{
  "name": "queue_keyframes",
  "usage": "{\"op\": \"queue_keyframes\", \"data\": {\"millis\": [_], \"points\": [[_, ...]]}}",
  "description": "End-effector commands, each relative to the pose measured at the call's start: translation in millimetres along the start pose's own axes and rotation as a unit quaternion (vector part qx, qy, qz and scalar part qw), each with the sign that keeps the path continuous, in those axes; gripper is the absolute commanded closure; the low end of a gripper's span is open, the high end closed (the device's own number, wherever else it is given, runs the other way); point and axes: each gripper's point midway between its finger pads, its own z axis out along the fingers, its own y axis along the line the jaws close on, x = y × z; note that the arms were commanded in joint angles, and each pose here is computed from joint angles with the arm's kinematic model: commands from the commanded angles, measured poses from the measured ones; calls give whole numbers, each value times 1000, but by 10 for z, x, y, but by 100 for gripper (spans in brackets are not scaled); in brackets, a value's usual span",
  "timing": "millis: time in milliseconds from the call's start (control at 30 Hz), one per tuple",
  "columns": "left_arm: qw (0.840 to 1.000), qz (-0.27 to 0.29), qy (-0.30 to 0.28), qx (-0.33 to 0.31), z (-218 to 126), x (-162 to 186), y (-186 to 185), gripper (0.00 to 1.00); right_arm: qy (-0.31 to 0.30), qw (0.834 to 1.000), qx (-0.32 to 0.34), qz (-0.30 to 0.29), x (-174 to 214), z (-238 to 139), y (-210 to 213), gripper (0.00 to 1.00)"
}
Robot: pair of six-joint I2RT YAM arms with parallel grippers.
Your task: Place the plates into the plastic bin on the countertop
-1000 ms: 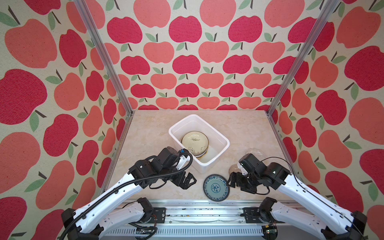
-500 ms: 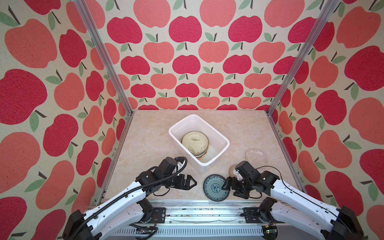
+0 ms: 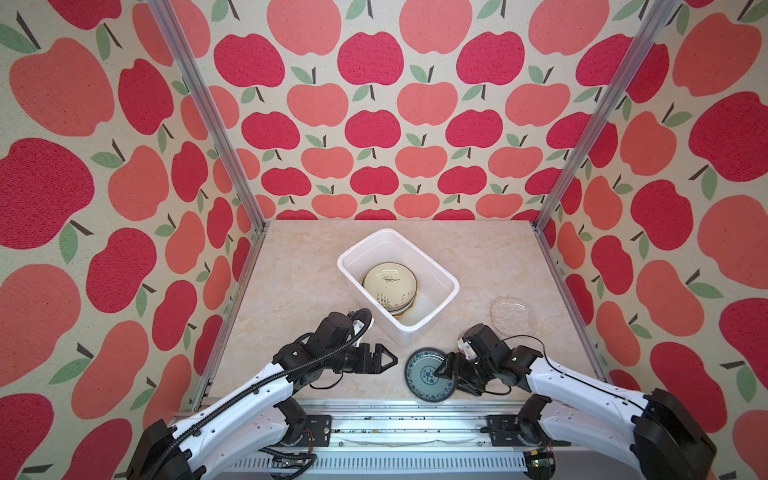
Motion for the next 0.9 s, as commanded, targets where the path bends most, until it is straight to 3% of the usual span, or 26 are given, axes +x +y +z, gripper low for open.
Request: {"op": "queue_keyframes", "data": {"millis": [0, 200, 400, 567, 867], "points": [[1000, -8, 4, 9, 5, 10, 2, 1, 8, 1000, -29, 7, -37, 93, 102, 29], [999, -38, -1, 22, -10, 11, 78, 1, 5, 999, -44, 10, -109, 169, 191, 35], [993, -117, -3, 32, -20, 37, 283, 1, 8, 998, -54, 14, -133, 217, 230, 37], [984, -175, 18, -6, -1, 206, 606, 1, 14, 998, -61, 14, -141, 263, 283, 37], [981, -187, 45, 35, 245, 242, 672, 1, 23, 997, -76, 7, -142, 354, 415, 38]]}}
